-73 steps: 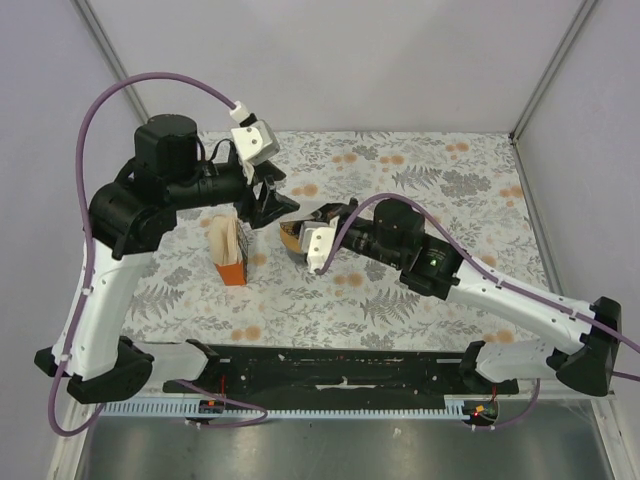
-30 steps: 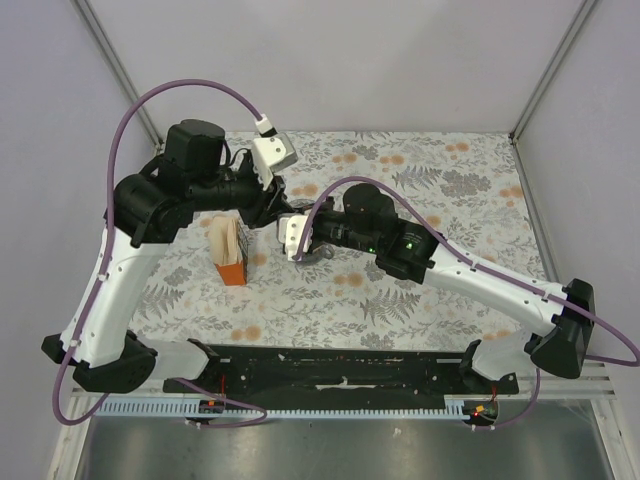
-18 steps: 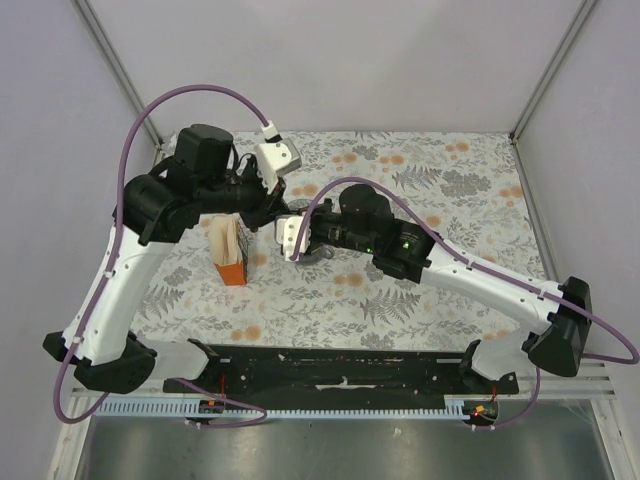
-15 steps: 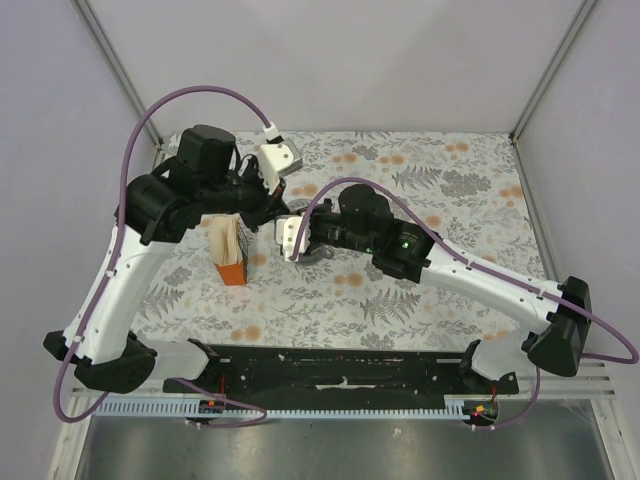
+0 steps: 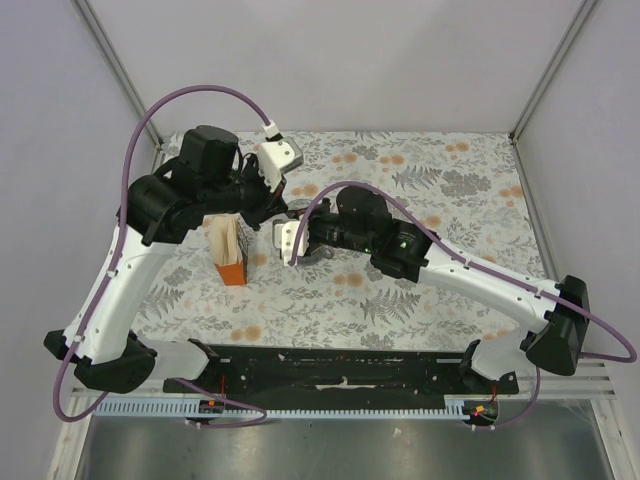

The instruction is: Place the coffee filter in the dripper

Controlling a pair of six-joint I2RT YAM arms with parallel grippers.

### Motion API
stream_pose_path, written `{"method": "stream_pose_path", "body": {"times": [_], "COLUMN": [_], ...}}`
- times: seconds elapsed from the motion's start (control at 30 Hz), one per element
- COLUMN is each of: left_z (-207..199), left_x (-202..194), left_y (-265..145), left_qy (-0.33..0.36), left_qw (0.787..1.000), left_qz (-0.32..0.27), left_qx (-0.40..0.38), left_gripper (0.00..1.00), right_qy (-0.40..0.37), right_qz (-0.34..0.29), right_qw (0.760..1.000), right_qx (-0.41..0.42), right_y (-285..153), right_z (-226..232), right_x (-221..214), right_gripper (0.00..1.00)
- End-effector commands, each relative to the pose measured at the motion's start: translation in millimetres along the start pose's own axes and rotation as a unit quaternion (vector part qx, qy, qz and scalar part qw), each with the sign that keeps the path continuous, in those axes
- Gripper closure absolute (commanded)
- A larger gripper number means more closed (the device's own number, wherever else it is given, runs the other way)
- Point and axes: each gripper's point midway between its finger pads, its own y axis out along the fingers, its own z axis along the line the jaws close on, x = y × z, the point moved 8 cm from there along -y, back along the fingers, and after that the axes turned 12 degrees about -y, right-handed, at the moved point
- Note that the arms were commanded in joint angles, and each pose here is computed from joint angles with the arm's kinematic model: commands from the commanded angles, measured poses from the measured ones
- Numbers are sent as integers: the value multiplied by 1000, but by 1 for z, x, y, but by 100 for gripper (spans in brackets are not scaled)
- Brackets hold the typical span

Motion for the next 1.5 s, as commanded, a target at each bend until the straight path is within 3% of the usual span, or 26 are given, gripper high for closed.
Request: {"method": "stream_pose_path", "body": {"times": [0.0,0.2,0.4,0.67,0.97,1.47], "left_z": [11,15,9,8,3,-1], "left_x": [16,16,1,-3,3,-22], "left_y": [-14,-12,-1,6,5,13], "left_qy": [-3,1,0,-3,-11,-9], "left_qw": [996,996,999,1000,1000,997], "left_qz": [-52,-49,-17,-7,-6,69], "left_qx": [68,80,36,23,1,-38], "left_gripper": [98,98,97,70,60,66], "right_qy": [-12,-22,-22,-19,-23,-27], "right_qz": [-17,-21,-22,-25,-14,4], "right_qw": [1000,999,999,999,999,999], "right_qx": [11,29,33,37,36,30], "right_y": [-2,-2,0,4,4,3], "right_z": [-5,1,2,2,2,0], "right_x": [9,10,10,10,9,5], "right_gripper": [100,100,100,100,100,100]}}
